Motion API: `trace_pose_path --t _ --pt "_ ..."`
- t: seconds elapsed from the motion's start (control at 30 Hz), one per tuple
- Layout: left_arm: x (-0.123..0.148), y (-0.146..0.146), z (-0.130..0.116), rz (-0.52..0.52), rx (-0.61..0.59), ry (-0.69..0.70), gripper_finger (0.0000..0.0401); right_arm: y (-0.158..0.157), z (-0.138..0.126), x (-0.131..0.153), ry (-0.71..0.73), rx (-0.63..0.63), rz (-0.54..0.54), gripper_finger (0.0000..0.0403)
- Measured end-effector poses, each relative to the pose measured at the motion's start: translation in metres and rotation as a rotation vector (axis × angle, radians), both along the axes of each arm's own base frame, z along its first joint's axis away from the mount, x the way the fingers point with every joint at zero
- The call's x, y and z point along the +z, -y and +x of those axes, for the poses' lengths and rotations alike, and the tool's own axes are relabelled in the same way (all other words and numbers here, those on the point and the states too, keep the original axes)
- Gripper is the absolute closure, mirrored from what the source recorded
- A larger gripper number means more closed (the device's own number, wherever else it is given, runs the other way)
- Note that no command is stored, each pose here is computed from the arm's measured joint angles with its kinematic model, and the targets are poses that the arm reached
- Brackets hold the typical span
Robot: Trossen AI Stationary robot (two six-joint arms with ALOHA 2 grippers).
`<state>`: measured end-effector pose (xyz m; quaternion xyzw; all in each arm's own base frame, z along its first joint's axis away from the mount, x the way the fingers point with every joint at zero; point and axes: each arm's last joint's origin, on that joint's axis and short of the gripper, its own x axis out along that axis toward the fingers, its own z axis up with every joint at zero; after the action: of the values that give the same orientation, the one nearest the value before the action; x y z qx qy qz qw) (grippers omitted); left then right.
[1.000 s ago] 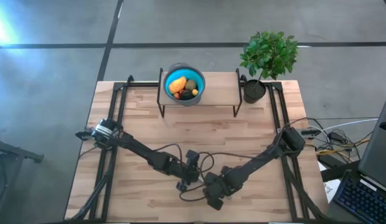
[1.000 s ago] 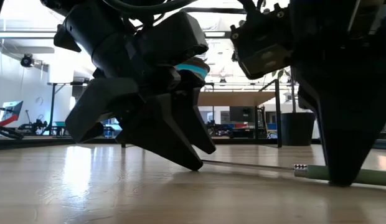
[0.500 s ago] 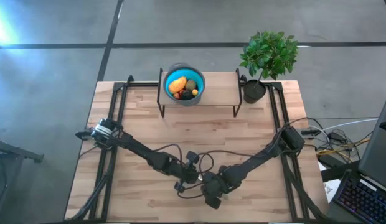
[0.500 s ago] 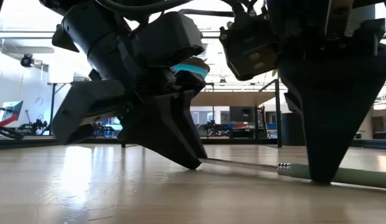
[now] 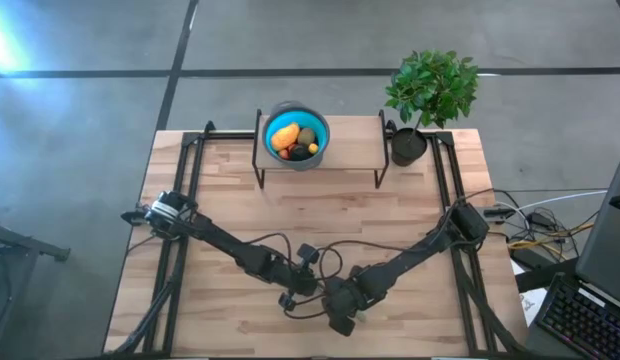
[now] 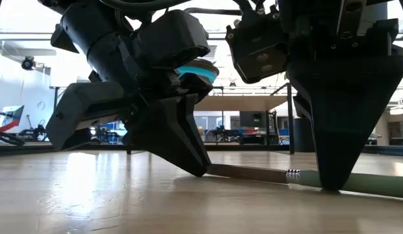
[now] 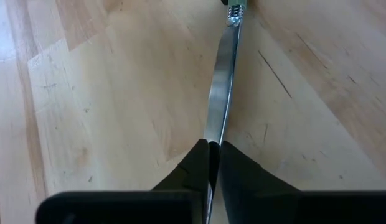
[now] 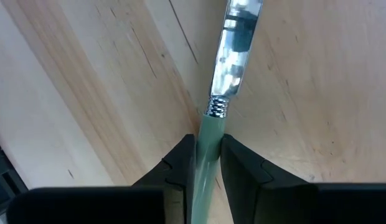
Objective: Pick & Place Fruit
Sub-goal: Put the green knife on the shelf
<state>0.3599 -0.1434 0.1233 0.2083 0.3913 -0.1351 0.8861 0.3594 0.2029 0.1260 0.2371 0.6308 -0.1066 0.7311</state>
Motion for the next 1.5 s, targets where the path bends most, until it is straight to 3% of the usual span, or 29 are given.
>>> trace_pose_path --t 0.57,0.87,1.07,1.3,1.5 --pt "0.006 0.005 0.0 -0.06 0.064 -0.083 0.0397 0.001 -0.001 0.012 0.035 0.042 -0.013 0.0281" --pt "0.01 0.006 0.0 -0.107 0.114 -0.112 0.04 0.007 -0.006 0.02 0.039 0.047 -0.102 0.0269" --pt "0.011 0.006 0.0 -0.115 0.115 -0.114 0.04 0.01 -0.014 0.016 -0.039 0.064 -0.125 0.0297" --pt "0.011 0.005 0.0 -0.126 0.125 -0.121 0.04 0.01 -0.015 0.018 -0.053 0.088 -0.083 0.0351" --pt "0.011 0.005 -0.001 -0.126 0.125 -0.127 0.04 0.011 -0.015 0.026 -0.036 0.088 -0.074 0.0373"
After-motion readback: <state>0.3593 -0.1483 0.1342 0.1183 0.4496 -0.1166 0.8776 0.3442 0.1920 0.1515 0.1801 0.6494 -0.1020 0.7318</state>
